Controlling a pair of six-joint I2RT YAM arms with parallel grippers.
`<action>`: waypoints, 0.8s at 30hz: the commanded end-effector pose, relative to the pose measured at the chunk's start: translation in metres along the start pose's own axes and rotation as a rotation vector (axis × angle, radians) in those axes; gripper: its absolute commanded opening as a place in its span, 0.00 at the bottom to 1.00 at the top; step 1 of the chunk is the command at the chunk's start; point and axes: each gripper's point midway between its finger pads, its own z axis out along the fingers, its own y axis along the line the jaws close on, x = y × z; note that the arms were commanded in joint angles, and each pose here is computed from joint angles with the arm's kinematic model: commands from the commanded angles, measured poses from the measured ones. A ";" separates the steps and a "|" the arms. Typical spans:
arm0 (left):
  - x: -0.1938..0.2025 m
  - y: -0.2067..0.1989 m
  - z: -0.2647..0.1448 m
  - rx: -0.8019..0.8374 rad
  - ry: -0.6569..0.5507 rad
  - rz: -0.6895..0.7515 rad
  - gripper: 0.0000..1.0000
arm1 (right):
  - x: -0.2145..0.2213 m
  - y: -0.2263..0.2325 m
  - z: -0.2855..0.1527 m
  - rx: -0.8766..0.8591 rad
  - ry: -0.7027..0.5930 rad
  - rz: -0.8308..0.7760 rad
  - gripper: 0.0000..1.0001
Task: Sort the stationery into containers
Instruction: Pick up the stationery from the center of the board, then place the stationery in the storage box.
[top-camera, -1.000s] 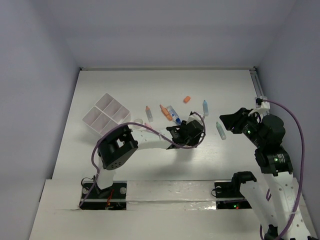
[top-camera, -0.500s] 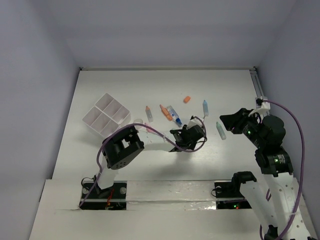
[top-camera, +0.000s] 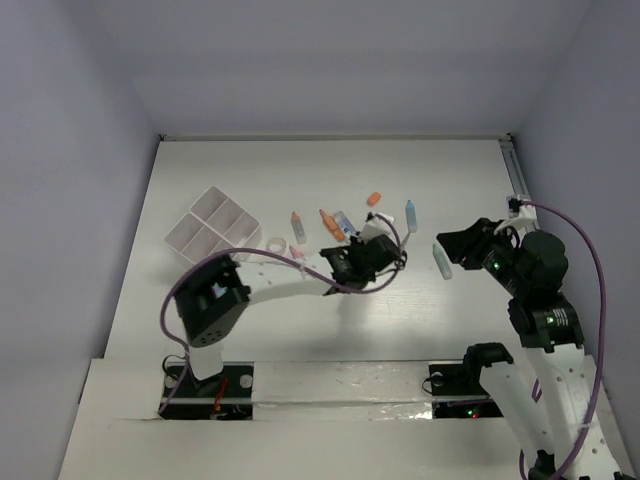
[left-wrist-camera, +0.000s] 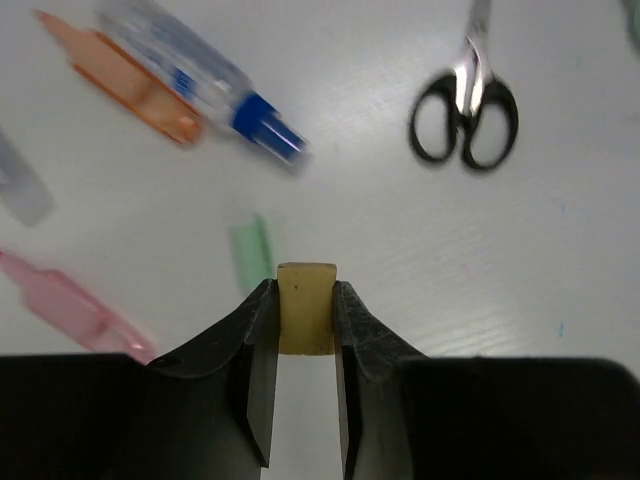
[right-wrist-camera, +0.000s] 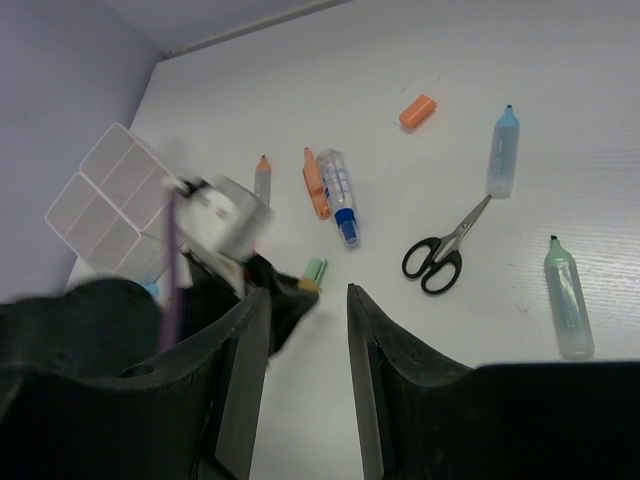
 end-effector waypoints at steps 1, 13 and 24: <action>-0.084 0.087 -0.048 -0.155 -0.173 -0.128 0.00 | 0.002 0.011 0.003 -0.072 -0.001 0.000 0.42; -0.073 0.353 -0.092 -0.680 -0.176 -0.439 0.04 | 0.031 0.010 0.023 -0.159 0.060 0.080 0.42; -0.061 0.426 -0.087 -0.839 -0.067 -0.395 0.05 | 0.050 -0.001 0.032 -0.148 0.105 0.090 0.41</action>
